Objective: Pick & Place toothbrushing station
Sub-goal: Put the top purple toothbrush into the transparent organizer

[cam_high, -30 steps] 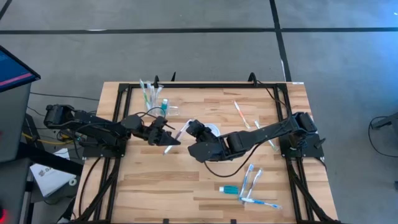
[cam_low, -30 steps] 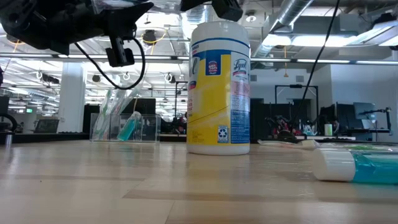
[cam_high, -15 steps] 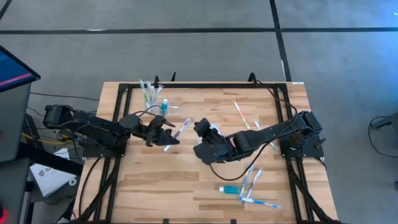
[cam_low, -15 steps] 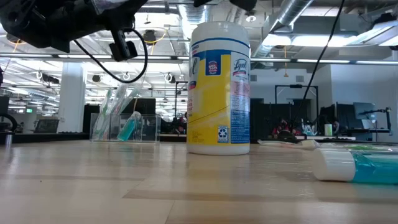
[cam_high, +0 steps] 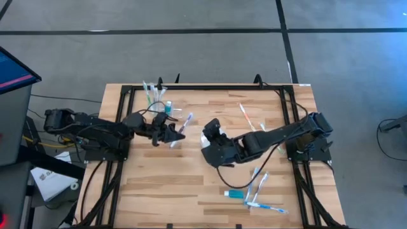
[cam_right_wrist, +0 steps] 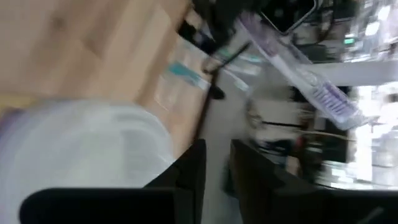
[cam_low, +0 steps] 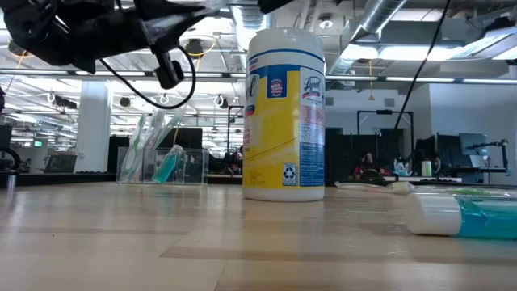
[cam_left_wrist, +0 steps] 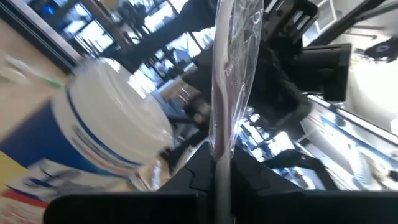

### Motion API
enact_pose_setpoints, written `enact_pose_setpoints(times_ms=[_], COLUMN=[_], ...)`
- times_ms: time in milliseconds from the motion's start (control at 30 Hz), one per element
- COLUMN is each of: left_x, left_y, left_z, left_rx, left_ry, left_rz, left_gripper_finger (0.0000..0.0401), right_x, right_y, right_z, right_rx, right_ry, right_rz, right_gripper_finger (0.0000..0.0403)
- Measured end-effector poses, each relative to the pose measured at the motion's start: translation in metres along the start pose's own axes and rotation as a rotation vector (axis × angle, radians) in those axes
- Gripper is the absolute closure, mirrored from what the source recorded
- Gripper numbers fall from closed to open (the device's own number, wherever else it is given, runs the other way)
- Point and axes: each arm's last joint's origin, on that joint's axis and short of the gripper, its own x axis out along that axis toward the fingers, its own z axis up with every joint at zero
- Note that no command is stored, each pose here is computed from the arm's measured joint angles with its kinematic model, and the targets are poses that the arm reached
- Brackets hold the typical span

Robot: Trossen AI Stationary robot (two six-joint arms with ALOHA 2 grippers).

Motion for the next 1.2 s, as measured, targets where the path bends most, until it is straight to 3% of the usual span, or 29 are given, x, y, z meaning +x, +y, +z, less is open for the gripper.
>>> enact_pose_setpoints(times_ms=[233,367,867,1200], left_x=[-0.004,-0.005,-0.012,-0.014], left_y=[0.008,0.013,0.028,0.032], left_z=[0.01,0.013,0.017,0.011], left_rx=[0.112,0.18,0.488,0.615], left_ry=[-0.08,-0.125,-0.337,-0.432], left_rz=[0.075,0.148,0.62,0.899], left_gripper_finger=[0.0389,0.0389,0.0389,0.0389], right_x=[-0.03,-0.04,-0.049,-0.049], right_y=[-0.026,-0.034,-0.029,-0.027], right_z=[-0.019,-0.027,-0.041,-0.044], right_rx=[0.333,0.443,0.527,0.542], right_ry=[-0.173,-0.224,-0.122,-0.082], right_rz=[0.182,0.267,0.333,0.347], right_gripper_finger=[0.0339,0.0339,0.0339,0.0339])
